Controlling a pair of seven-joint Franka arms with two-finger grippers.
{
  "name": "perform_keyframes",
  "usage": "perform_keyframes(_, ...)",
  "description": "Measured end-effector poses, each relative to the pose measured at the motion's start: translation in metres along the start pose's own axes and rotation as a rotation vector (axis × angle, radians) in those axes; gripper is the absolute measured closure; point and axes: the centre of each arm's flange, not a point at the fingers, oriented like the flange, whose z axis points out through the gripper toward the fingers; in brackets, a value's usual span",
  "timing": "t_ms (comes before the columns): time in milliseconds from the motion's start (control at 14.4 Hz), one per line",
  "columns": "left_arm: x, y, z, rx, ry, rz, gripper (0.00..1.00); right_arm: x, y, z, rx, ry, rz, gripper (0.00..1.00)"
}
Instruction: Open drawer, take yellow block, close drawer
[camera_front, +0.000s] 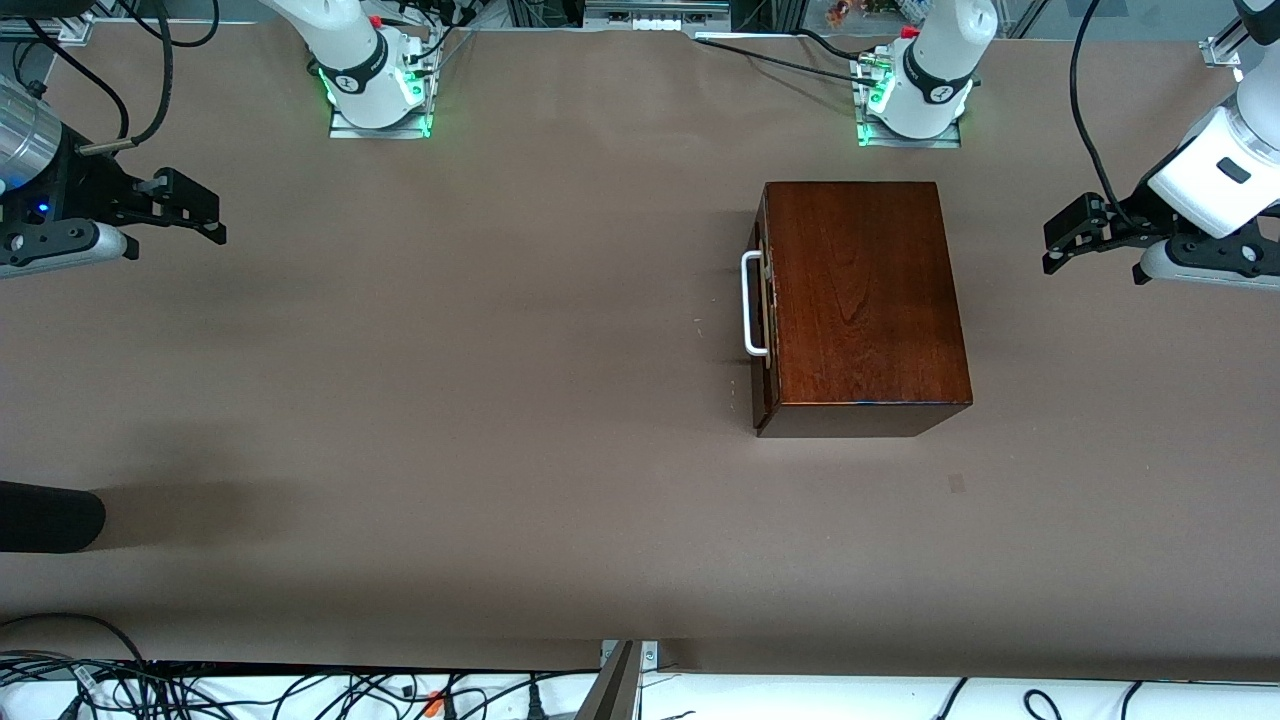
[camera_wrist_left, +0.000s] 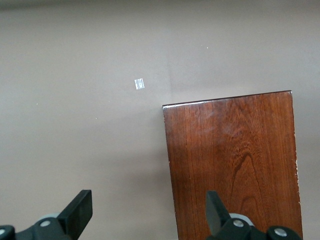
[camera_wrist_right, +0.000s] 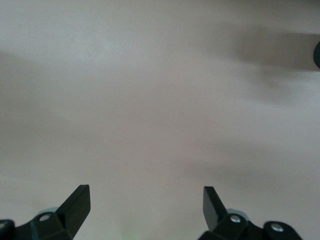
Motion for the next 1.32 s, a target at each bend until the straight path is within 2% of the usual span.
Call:
perform_keyframes(277, -0.002, 0.014, 0.002, -0.001, -0.017, -0.013, 0.0, 0.0, 0.0, 0.0, 0.0, 0.0, 0.0, 0.0)
perform_keyframes(623, -0.01, 0.094, 0.003, -0.003, -0.026, -0.055, 0.0, 0.0, 0.0, 0.0, 0.0, 0.0, 0.0, 0.0)
perform_keyframes(970, -0.041, 0.223, 0.013, -0.003, -0.044, -0.117, 0.0, 0.0, 0.0, 0.0, 0.0, 0.0, 0.0, 0.0)
perform_keyframes(1316, -0.065, 0.336, 0.048, 0.07, -0.035, -0.123, 0.0, 0.0, 0.0, 0.0, 0.0, 0.0, -0.001, 0.0)
